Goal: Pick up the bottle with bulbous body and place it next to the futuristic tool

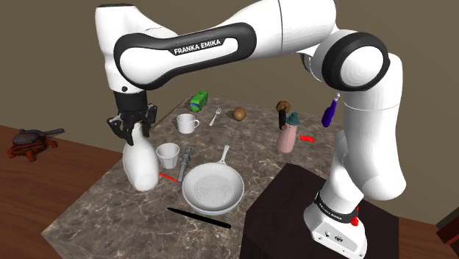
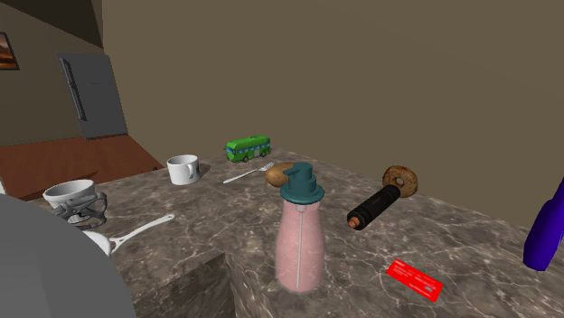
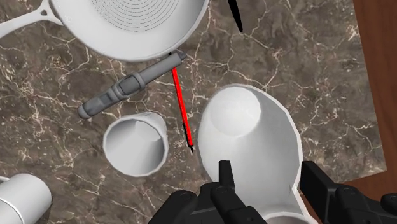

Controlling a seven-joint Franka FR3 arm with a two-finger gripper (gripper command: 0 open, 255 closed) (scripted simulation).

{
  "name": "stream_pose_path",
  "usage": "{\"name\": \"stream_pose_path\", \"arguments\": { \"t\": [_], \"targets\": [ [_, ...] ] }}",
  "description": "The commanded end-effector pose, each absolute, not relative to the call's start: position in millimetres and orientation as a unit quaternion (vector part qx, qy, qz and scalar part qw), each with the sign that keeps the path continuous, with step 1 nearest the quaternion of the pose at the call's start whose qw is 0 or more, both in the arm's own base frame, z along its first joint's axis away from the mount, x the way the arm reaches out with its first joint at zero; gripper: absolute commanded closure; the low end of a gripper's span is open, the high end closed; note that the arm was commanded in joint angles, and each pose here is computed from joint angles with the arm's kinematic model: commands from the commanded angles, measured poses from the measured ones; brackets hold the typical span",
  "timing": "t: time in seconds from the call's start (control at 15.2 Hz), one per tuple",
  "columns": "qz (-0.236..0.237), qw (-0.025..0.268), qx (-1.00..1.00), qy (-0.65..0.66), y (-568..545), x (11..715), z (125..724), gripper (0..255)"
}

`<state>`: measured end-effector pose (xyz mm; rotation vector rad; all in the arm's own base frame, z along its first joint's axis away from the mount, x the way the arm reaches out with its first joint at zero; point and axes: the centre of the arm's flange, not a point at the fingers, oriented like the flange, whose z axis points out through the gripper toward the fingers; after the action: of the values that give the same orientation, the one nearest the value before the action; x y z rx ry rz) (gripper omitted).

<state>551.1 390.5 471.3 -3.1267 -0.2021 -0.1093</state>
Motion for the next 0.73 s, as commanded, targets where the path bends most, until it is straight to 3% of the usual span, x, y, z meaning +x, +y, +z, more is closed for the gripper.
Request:
{"name": "stream_pose_path", "arguments": {
  "t": [0.0, 0.66],
  "targets": [
    [-0.035, 0.004, -0.997, -0.064, 391.4, 550.9, 461.6, 255],
    [-0.035, 0.004, -0.997, -0.064, 391.4, 550.9, 433.2, 255]
  ]
}}
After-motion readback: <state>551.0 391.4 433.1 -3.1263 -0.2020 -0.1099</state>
